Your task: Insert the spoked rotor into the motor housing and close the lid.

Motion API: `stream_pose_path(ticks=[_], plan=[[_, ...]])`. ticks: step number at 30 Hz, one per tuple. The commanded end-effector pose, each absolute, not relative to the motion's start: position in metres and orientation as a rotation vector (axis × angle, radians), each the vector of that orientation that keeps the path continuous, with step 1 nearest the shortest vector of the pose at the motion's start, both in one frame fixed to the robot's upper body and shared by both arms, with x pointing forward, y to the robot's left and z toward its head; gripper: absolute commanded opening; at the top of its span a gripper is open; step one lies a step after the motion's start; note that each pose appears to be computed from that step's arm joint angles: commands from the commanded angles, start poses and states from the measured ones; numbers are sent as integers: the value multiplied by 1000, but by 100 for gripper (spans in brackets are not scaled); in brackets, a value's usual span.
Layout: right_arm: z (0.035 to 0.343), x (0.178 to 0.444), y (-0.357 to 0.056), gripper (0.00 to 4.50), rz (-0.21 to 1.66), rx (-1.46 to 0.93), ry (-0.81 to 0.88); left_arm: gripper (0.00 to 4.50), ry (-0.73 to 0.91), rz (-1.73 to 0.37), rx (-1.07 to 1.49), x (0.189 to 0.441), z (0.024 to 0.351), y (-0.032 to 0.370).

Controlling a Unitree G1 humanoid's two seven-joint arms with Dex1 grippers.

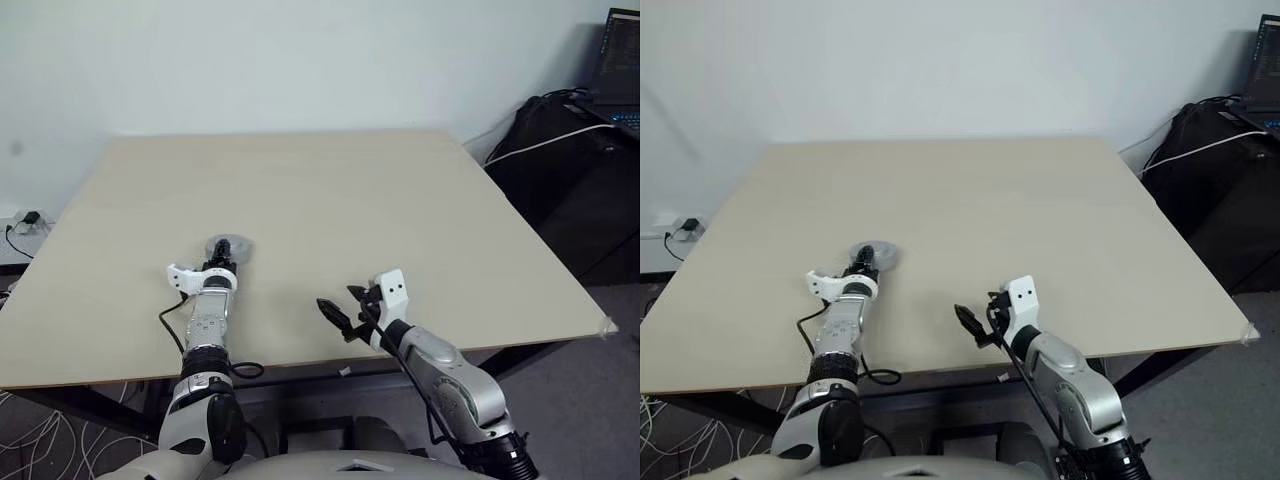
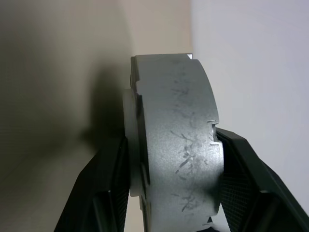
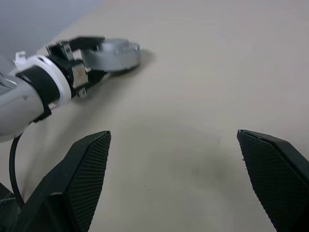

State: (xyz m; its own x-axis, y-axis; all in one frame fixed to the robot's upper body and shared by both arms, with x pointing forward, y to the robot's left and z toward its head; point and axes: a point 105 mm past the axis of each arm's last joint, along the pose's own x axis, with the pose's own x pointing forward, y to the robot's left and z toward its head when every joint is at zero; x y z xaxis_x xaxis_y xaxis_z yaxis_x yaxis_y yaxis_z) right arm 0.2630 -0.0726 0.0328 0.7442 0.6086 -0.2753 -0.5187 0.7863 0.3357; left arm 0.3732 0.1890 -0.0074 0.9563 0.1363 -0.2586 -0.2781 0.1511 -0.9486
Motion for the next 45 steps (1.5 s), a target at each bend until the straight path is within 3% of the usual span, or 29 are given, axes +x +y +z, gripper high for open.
stream_pose_path(ticks=[1, 3, 10, 11, 21, 28, 33, 38, 45], plan=[[46, 268, -73, 450, 627, 240, 334, 209, 99, 281, -1351, 383, 9, 188], [46, 268, -73, 450, 630, 238, 335, 209, 108, 293, -1347, 381, 7, 187], [46, 269, -71, 450, 629, 242, 331, 433, 179, 317, -1304, 365, -3, 177], [47, 269, -71, 450, 627, 244, 330, 443, 189, 324, -1296, 361, -4, 175], [45, 270, -67, 450, 635, 260, 335, 443, 330, 361, -1310, 301, -22, 160], [47, 269, -68, 450, 640, 269, 329, 443, 362, 291, -1217, 270, -9, 161], [46, 268, -76, 450, 611, 255, 308, 443, 271, 125, -809, 262, 15, 165], [44, 267, -90, 450, 545, 84, 212, 443, 123, 7, -420, 259, 29, 161], [35, 265, -120, 450, 344, -57, 93, 443, 10, -31, -29, 250, 26, 157]])
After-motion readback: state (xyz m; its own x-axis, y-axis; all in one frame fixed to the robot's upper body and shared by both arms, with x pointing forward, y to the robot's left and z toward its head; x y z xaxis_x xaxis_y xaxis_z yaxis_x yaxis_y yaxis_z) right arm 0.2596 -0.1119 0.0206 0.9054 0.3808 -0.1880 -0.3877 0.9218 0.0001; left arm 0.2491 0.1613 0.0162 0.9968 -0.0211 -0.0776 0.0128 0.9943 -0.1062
